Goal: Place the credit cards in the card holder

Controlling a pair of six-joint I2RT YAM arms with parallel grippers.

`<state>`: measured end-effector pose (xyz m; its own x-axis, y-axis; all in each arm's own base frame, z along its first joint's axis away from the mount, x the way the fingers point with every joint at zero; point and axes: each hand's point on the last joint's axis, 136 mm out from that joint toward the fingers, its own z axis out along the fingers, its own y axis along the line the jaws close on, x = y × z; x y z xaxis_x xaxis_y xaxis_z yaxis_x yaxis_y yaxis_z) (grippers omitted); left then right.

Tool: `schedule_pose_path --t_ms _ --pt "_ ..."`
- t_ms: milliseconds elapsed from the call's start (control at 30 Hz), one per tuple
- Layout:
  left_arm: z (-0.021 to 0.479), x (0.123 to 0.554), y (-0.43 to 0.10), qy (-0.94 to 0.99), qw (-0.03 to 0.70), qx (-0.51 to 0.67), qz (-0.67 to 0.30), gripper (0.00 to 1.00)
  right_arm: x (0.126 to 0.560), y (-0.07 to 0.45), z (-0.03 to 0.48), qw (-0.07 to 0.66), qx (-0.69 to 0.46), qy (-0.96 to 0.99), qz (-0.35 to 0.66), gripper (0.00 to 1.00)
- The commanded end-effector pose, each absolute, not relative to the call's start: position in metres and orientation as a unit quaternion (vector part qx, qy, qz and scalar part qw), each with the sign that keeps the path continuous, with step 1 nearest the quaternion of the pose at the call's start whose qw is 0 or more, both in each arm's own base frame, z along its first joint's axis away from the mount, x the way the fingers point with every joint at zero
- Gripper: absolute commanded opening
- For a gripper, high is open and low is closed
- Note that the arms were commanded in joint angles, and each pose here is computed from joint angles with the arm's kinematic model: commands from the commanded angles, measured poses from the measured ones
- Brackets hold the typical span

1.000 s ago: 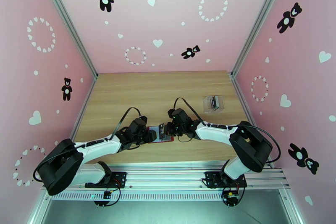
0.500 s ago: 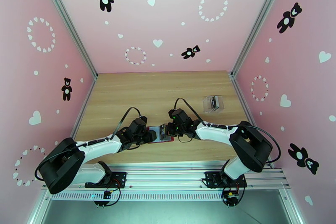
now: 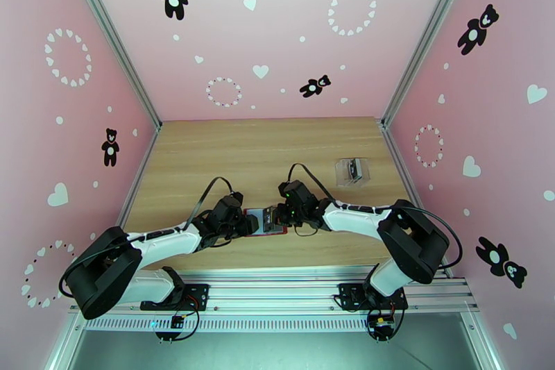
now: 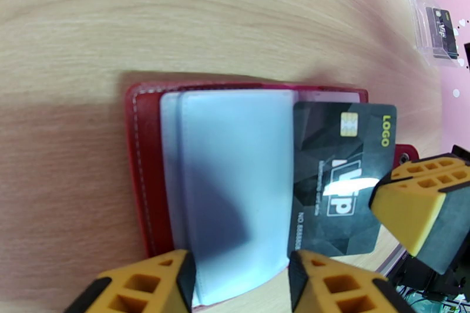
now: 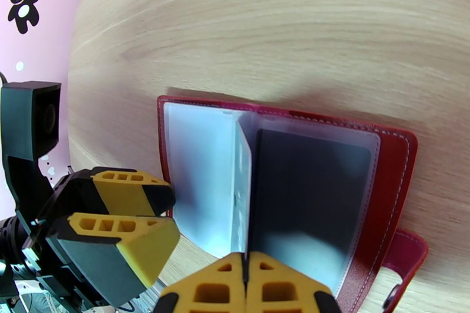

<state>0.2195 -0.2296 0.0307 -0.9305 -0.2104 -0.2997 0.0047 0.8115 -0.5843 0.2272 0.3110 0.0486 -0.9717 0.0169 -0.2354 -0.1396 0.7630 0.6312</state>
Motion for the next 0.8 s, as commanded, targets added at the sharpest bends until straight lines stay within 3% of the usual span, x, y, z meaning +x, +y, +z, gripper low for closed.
schedule_pose_path --t_ms 0,767 --pt "0.0174 0.2138 -0.2212 0.941 0.164 -0.065 -0.288 0.48 0.2141 0.3023 0.0298 0.085 -0.025 0.943 0.320 0.00" --pt "0.0170 0.2127 -0.2196 0.942 0.165 -0.066 -0.286 0.48 0.2168 0.3035 0.0203 0.081 -0.004 0.945 0.318 0.00"
